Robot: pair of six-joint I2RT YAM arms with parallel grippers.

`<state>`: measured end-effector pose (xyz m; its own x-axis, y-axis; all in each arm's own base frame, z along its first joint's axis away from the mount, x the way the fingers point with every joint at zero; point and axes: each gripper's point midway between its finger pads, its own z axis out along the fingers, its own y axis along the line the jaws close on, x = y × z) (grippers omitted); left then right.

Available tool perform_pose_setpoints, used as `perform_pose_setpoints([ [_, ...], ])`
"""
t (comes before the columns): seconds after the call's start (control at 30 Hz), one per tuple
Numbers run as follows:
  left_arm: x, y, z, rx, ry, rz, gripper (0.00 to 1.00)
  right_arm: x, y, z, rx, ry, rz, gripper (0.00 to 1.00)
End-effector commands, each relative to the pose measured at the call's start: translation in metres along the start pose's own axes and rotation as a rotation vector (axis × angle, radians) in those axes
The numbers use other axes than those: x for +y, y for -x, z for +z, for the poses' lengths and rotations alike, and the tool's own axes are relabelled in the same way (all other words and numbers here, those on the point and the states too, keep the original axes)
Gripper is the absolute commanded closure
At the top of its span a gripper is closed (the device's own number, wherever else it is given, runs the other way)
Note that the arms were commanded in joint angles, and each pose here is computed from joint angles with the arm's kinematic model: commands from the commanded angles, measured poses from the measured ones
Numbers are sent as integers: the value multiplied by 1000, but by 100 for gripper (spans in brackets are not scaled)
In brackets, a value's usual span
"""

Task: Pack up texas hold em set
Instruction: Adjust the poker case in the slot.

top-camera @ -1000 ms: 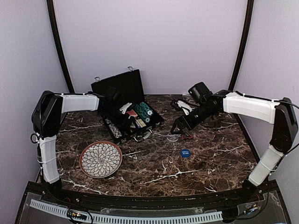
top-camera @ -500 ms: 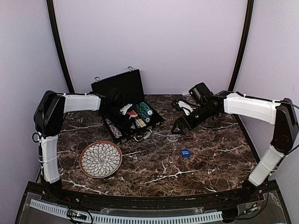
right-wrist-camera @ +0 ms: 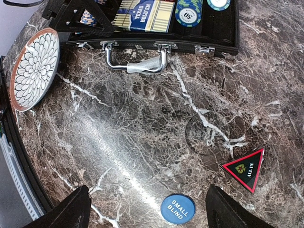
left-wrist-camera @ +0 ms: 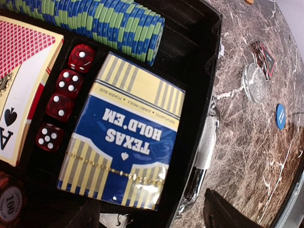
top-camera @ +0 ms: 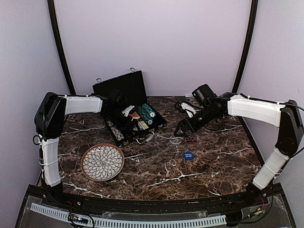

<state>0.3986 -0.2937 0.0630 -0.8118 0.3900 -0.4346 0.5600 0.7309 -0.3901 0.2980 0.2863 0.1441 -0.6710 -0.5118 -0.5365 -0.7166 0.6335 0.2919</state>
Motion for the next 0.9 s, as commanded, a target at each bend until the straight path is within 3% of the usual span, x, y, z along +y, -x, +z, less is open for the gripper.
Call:
perform_pose_setpoints([
  [0.0, -10, 24, 3, -95, -48, 13, 24, -2, 4, -2, -23, -3, 1, 15],
  [0.37, -29, 37, -5, -216, -180, -186, 26, -2, 1, 4, -10, 11, 6, 16],
  [0.87, -14, 40, -45, -206, 32, -176, 28, -1, 3, 5, -9, 19, 5, 16],
])
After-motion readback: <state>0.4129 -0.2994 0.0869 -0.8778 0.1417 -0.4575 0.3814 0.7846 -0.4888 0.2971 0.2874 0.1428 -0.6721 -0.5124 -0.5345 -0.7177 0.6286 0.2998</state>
